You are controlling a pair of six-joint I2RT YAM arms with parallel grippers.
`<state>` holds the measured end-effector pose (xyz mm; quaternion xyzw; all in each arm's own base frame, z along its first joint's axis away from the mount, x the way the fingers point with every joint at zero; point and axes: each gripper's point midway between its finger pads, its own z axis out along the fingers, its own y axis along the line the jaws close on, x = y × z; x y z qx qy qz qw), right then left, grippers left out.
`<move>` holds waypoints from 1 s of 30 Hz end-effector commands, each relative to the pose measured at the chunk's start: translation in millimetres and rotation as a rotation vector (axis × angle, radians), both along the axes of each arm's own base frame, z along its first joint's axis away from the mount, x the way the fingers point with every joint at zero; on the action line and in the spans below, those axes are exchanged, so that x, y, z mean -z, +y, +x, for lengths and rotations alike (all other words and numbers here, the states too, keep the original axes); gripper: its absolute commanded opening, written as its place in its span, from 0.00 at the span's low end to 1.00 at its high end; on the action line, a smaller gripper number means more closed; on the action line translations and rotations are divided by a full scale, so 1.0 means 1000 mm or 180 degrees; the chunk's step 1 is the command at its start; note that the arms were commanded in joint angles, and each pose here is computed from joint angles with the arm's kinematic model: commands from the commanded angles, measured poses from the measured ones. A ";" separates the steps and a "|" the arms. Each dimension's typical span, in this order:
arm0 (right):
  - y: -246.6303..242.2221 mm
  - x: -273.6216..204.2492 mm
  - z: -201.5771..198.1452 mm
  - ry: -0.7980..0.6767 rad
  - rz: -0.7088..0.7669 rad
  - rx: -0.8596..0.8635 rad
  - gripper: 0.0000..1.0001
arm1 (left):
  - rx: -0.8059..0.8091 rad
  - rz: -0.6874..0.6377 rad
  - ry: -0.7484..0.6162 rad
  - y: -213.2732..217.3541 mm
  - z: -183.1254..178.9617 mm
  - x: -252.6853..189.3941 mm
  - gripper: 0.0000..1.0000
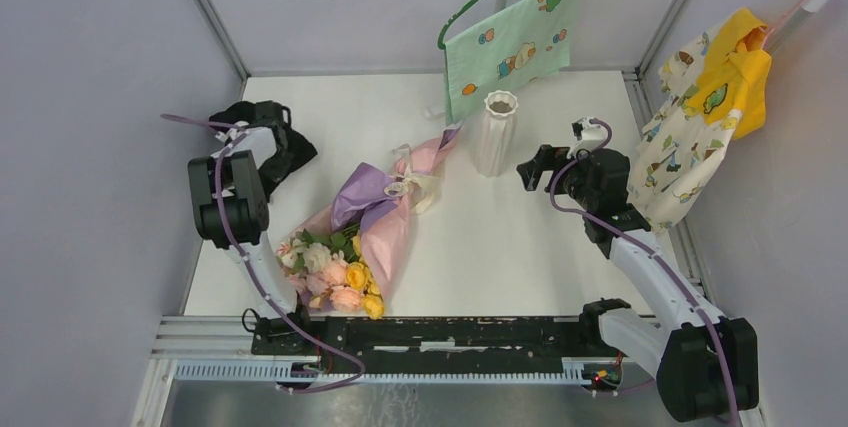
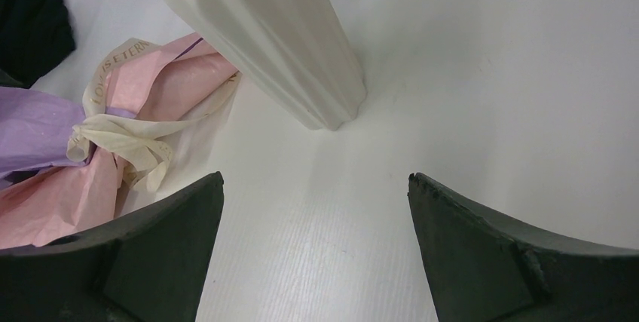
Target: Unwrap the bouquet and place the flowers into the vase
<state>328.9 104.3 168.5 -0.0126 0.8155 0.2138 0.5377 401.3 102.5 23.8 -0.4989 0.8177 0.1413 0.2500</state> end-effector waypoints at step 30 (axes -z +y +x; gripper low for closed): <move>0.016 -0.080 -0.019 -0.0674 -0.0039 -0.0154 0.98 | 0.2054 -0.0368 -0.1272 -0.210 0.011 -0.168 0.69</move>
